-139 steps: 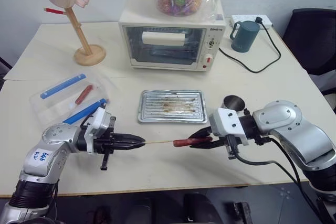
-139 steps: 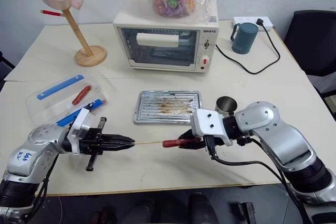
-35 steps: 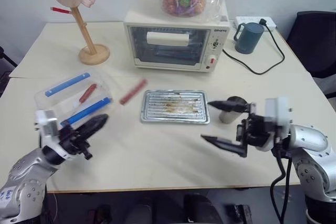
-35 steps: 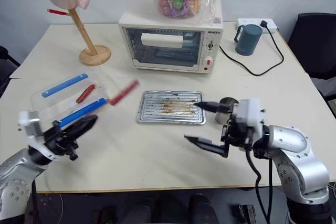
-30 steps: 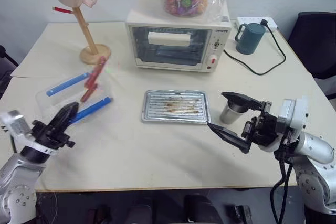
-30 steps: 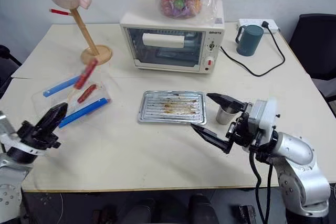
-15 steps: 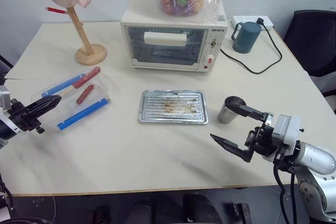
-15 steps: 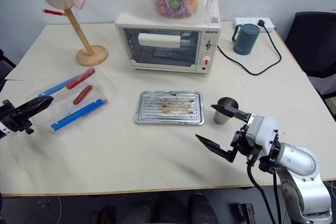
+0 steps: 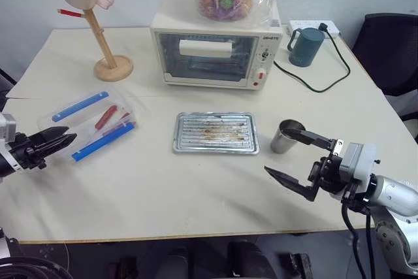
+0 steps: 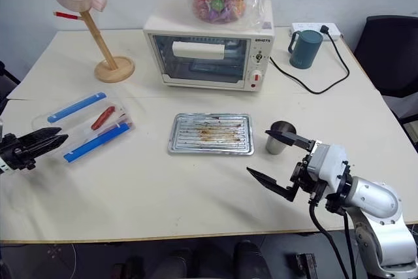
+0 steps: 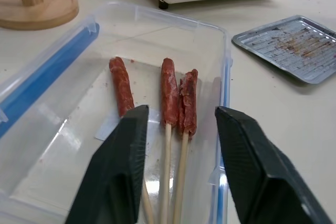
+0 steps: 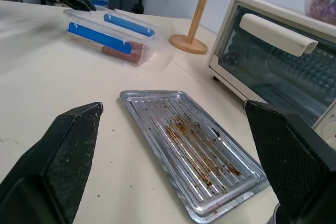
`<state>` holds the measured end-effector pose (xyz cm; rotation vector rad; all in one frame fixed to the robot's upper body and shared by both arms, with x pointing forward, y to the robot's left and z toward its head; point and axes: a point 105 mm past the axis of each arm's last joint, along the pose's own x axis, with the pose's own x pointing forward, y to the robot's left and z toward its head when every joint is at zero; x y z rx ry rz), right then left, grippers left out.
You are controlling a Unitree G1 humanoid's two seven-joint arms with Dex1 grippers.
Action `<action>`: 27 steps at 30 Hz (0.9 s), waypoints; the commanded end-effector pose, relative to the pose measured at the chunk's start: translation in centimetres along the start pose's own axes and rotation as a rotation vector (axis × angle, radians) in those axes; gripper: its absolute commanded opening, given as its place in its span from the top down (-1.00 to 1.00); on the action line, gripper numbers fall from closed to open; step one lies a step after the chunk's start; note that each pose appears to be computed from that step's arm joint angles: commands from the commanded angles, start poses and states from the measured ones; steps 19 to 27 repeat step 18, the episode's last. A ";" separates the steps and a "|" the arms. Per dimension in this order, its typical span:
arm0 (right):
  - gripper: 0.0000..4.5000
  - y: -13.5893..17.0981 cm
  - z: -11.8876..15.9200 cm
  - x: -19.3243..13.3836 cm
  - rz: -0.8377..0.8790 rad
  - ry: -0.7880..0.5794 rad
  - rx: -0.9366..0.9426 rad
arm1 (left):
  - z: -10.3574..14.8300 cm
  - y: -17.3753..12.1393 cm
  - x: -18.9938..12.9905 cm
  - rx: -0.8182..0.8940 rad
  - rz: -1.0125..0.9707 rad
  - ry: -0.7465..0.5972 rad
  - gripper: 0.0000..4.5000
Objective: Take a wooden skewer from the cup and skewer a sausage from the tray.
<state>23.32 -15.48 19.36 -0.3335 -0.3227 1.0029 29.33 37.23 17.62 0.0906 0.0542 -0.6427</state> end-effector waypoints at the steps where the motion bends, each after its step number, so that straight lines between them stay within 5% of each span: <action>1: -1.00 0.0 0.5 -0.3 0.037 -0.002 -0.028 | 3.2 -1.3 0.5 0.181 -0.081 -0.034 -0.32; 7: -1.00 1.0 -0.8 -1.4 0.156 0.086 -0.010 | 2.9 -7.2 3.4 0.330 -0.296 0.010 -0.32; 16: -1.00 1.6 -3.3 -2.7 0.154 0.124 0.028 | -2.3 -15.8 3.6 0.294 -0.422 0.112 -0.32; 27: -1.00 1.7 -3.9 -2.7 0.137 0.117 0.039 | -3.5 -16.5 3.5 0.243 -0.379 0.109 -0.32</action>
